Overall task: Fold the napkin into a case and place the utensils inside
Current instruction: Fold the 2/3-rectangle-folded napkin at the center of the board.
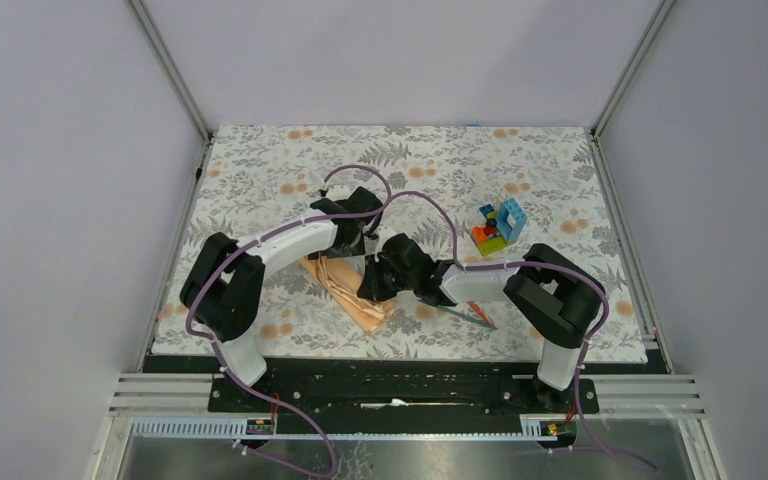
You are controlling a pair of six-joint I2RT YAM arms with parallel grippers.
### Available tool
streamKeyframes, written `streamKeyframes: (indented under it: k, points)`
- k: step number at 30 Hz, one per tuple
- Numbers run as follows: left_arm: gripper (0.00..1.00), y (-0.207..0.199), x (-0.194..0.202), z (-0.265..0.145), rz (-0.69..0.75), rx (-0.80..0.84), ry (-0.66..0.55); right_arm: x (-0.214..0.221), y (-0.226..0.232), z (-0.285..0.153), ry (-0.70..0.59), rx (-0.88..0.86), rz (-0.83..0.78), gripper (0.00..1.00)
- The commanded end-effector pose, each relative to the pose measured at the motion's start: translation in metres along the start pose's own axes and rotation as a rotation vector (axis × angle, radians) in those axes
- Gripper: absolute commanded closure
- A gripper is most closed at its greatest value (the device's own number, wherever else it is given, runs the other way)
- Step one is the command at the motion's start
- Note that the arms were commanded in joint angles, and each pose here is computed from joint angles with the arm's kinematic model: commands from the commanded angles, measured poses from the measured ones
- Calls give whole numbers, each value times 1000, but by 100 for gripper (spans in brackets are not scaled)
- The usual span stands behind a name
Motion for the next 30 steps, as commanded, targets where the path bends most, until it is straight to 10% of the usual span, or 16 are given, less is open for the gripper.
streamKeyframes:
  k: [1,15,30]
  points:
    - [24,4,-17,0,-10,-62,-56,-9,12,-4,-33,-51,-11,90]
    - [44,11,-24,4,36,-107,-59,-9,13,-5,-36,-60,-16,92]
    - [89,24,-32,-12,-164,179,-154,-36,36,-5,-80,-135,-137,81]
Point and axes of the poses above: each gripper's point midway between its finger pads, its own z axis out along the fingers, its own y axis along the line the jaws close on, x = y × z, the point moved 2 cm from there along -z, back along the fingers
